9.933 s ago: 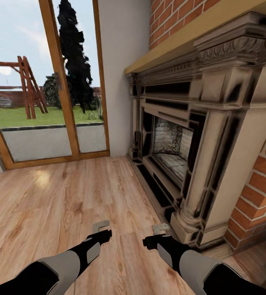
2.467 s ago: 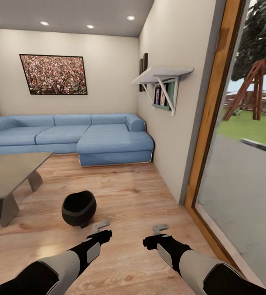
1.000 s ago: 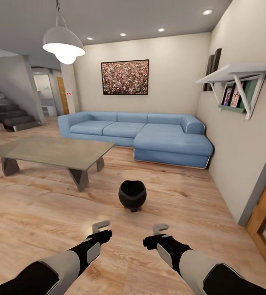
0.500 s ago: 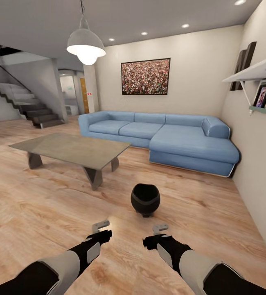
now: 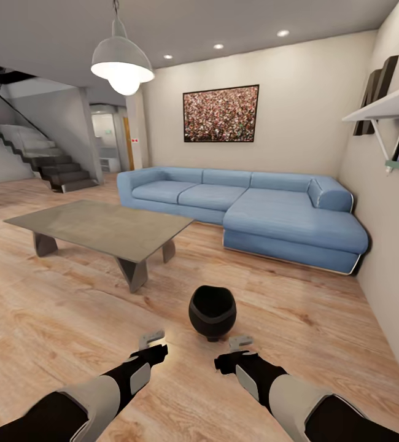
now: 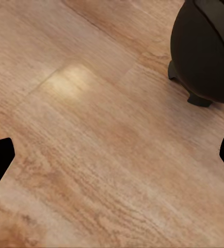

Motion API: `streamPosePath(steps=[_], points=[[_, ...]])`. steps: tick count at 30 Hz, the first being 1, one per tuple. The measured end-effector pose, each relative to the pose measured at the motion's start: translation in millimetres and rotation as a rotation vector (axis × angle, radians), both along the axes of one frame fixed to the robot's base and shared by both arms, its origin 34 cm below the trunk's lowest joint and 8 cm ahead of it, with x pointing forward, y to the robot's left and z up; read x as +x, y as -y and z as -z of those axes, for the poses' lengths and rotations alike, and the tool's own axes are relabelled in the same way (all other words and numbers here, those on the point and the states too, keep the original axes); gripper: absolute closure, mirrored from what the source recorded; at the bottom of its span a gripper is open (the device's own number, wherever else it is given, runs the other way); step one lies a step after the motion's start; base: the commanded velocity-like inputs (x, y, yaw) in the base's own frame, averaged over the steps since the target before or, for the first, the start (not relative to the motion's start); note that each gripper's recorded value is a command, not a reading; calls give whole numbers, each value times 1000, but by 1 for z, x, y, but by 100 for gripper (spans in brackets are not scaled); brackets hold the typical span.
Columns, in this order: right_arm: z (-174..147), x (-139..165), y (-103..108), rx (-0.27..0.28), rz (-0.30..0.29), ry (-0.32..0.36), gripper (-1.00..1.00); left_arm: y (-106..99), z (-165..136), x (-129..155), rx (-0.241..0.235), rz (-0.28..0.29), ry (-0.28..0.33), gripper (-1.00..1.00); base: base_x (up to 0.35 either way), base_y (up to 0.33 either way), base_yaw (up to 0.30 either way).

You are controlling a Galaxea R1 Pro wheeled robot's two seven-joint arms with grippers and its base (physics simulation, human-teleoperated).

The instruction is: Place each of the two pumpkins and all three candles from the living room inside a cabinet in the living room (use any cabinet), then make sure every cabinet is closed, and position the cauldron so it is next to a table in the living room.

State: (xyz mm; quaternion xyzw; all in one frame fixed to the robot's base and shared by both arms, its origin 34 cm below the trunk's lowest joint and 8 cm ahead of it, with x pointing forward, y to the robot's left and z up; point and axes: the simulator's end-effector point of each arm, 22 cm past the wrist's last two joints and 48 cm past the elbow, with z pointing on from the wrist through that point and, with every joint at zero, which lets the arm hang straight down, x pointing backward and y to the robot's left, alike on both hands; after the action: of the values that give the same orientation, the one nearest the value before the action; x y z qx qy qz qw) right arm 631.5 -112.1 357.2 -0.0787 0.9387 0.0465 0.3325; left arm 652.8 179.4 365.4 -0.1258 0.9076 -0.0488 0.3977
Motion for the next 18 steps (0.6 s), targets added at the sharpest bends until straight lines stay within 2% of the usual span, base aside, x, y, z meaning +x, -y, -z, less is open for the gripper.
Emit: streamPosePath(steps=[5, 18], points=[[0, 0, 0, 1, 0, 0, -100, 0, 0, 0, 0, 0, 0, -100, 123, -86, 0], [-3, 3, -2, 7, 1, 7, -100, -1, -4, 4, 0, -5, 14, -100, 5, -4, 0]])
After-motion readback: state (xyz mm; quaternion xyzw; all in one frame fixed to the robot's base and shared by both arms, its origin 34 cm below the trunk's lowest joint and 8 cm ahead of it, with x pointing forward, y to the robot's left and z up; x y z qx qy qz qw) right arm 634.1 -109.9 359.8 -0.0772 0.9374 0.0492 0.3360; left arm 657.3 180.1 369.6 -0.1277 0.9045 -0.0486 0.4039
